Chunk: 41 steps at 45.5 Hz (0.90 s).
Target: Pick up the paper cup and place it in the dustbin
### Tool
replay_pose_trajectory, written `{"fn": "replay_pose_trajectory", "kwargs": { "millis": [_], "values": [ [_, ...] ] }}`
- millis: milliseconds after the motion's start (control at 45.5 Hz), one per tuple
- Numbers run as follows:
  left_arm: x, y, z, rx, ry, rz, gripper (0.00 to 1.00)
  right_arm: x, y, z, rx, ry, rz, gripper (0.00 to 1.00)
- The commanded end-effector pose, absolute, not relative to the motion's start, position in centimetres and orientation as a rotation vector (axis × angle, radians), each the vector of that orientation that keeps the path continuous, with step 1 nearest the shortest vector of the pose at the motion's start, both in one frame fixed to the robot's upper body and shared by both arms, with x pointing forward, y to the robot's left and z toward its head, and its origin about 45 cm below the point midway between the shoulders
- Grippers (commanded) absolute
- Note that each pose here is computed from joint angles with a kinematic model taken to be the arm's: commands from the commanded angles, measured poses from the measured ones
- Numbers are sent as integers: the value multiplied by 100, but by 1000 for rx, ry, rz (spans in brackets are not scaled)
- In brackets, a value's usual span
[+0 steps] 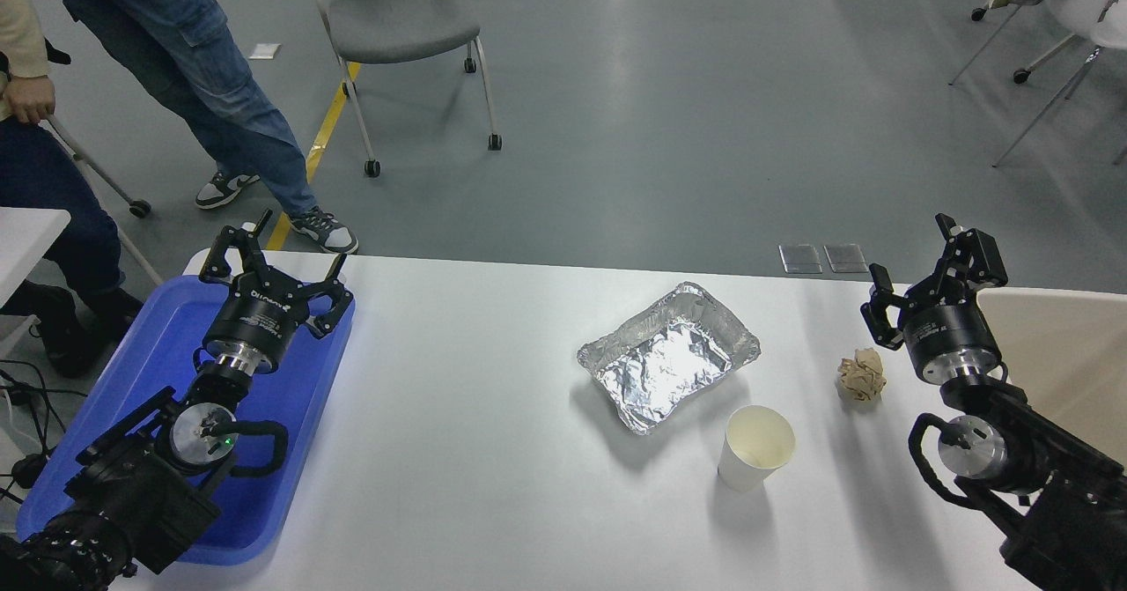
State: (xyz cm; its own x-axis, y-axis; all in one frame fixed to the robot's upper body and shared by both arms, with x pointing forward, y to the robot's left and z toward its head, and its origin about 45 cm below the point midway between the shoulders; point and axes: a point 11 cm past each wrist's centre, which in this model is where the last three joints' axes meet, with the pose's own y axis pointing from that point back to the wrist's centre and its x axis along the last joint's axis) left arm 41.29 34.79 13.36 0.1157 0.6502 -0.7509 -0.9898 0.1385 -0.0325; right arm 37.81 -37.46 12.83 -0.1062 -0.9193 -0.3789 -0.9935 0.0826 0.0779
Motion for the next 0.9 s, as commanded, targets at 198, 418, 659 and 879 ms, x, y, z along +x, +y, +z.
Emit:
{"fn": "replay_pose_trajectory", "kwargs": {
  "millis": [198,418,659,879],
  "values": [
    [4129,3478,1336,-629,673,1324,100,3791,-3726,1287,-1928,2122,467,100],
    [4129,3478,1336,-629,673,1324,100,3800,-3709,1301,-1931,2113,467,100],
    [4129,3478,1336,-629,673,1324,100,3792,-3730,1296,-1930,2121,466,100],
    [4129,3478,1336,-629,673,1324,100,3779,-3756,1285,-1928,2130,466,100]
  ]
}}
